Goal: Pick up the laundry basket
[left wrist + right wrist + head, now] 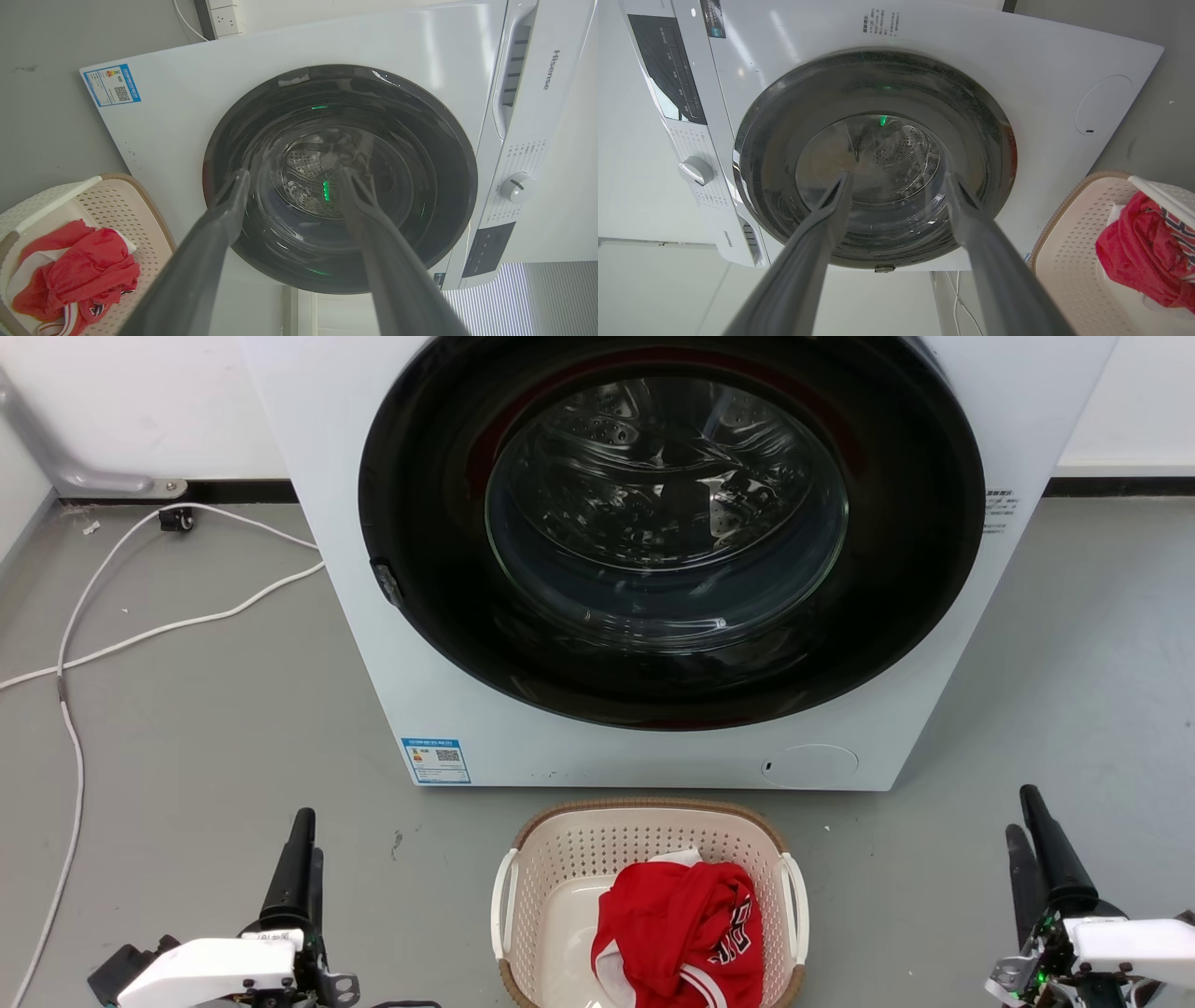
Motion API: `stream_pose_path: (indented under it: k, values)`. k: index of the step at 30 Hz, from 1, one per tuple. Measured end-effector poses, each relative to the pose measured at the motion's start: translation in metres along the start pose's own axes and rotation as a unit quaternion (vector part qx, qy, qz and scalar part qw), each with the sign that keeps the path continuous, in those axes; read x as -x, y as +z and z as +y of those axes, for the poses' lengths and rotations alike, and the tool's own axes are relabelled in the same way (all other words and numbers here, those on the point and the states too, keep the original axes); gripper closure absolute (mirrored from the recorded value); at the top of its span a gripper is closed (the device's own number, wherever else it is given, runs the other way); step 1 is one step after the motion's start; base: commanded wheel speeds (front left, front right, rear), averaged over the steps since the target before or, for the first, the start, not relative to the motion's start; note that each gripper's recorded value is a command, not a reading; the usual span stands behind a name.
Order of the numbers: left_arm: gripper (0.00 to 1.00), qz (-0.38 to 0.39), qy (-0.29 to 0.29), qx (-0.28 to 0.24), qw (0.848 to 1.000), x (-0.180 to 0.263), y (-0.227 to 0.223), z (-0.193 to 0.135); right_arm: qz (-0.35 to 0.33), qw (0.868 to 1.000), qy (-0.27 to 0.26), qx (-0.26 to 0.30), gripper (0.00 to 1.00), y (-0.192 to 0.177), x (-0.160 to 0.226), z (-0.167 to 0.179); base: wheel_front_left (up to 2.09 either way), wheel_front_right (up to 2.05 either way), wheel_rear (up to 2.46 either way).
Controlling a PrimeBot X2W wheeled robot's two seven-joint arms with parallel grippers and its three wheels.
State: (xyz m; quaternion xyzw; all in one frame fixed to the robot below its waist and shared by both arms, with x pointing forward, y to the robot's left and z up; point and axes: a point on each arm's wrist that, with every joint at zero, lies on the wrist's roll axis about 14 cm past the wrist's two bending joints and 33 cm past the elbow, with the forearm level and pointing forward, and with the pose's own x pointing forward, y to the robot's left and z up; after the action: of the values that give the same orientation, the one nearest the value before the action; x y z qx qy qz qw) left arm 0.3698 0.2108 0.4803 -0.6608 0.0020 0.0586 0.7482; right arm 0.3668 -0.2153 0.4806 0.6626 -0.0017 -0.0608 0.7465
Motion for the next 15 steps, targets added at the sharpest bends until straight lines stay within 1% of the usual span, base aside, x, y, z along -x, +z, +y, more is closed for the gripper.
stream_pose_path:
  k: [7,11,15]
  values:
    - [0.0,-0.024,-0.001,-0.045,0.999,0.0,0.013,-0.002,-0.016,0.997,0.022,0.077,0.0,0.008,-0.002,0.014,0.0,0.0,0.0]
    - [0.0,-0.033,-0.003,-0.075,0.997,-0.001,0.018,-0.007,-0.026,0.991,0.033,0.129,0.0,0.012,-0.003,0.023,0.0,0.0,0.0]
    - [0.0,-0.039,-0.017,-0.123,0.992,-0.001,0.018,-0.019,-0.032,0.981,0.052,0.184,0.0,0.013,-0.003,0.035,0.0,0.0,0.0]
